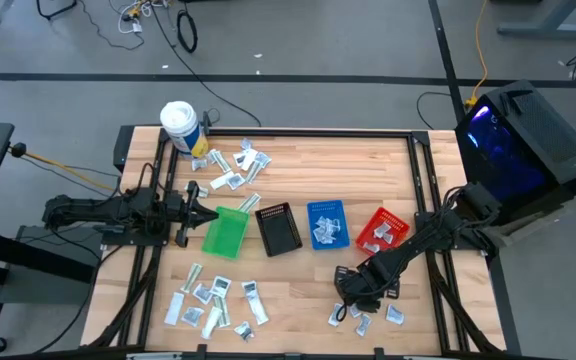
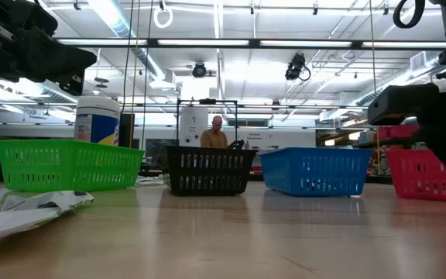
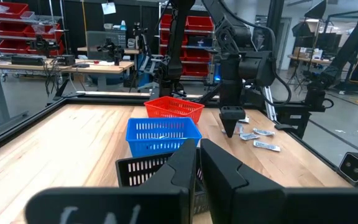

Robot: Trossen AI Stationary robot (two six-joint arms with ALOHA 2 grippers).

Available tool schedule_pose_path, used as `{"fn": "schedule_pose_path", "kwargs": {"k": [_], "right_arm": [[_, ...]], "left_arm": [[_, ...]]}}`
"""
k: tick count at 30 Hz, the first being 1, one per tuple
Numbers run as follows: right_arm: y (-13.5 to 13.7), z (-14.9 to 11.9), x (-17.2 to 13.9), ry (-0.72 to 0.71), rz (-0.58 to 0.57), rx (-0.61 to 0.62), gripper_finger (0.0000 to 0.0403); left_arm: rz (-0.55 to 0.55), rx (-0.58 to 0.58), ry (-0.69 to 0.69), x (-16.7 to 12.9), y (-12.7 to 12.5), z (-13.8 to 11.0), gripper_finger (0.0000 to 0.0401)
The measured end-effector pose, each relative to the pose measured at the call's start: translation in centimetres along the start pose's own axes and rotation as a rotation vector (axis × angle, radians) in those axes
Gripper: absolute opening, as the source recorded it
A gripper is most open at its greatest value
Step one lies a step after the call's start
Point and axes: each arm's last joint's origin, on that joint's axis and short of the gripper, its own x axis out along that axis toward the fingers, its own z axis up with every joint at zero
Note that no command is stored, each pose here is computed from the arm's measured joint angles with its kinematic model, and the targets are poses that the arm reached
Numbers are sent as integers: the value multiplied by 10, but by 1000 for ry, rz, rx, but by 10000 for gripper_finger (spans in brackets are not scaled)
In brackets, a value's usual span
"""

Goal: Pick & Place First Aid Supplies
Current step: Put the ointment pack into the red basket

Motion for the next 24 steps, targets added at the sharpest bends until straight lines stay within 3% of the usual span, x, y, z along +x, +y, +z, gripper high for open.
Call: {"fn": "schedule_pose_path", "kwargs": {"k": [10,24], "right_arm": [[0,0,0,-1,2,3,144],[0,0,0,-1,4,3,109]], "left_arm": [[0,0,0,0,0,0,32],[0,0,0,0,0,0,32]]}}
